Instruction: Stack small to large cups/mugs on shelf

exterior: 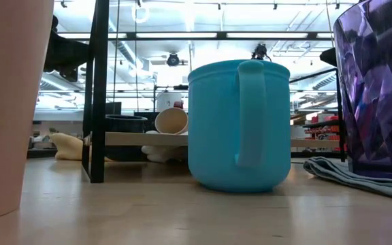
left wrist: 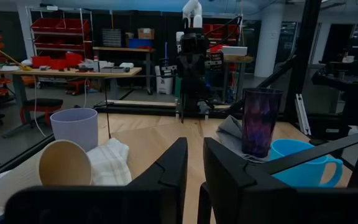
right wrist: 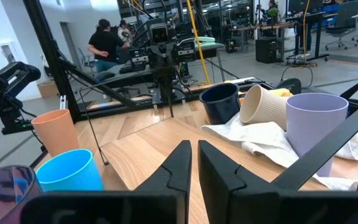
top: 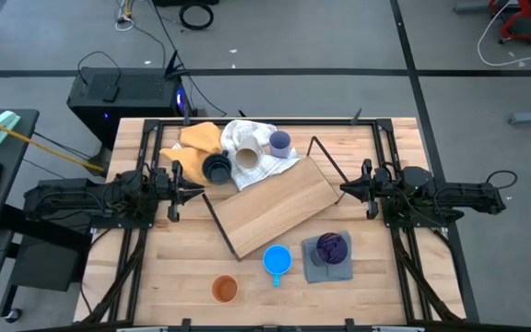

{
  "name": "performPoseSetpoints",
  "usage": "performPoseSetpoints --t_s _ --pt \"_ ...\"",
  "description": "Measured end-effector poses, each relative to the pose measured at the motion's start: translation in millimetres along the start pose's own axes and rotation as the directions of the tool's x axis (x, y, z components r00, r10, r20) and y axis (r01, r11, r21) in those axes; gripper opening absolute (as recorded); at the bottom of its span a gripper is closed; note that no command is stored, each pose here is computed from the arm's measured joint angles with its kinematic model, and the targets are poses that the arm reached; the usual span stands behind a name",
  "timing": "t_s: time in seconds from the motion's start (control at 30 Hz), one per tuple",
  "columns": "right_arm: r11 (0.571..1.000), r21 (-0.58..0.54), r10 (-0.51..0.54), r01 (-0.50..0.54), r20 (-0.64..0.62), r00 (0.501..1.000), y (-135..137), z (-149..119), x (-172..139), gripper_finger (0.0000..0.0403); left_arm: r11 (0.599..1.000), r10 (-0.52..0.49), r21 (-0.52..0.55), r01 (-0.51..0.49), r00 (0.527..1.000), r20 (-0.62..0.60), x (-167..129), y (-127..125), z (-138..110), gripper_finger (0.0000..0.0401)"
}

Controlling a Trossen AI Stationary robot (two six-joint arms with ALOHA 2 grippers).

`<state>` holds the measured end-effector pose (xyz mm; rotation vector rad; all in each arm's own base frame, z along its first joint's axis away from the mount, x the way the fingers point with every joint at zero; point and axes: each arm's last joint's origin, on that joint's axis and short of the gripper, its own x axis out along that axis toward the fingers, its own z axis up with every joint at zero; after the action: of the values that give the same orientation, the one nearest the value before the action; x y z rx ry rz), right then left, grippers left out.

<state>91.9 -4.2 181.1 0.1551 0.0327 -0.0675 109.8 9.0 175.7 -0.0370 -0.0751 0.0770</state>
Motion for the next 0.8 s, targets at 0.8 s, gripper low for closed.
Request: performPoseSetpoints --t_s 0.8 --pt "1.000 0.000 0.000 0.000 0.000 1.000 0.0 0.0 0.0 0.0034 1.000 0.000 0.000 0.000 1.000 0.000 0.0 0.0 -0.1 0.0052"
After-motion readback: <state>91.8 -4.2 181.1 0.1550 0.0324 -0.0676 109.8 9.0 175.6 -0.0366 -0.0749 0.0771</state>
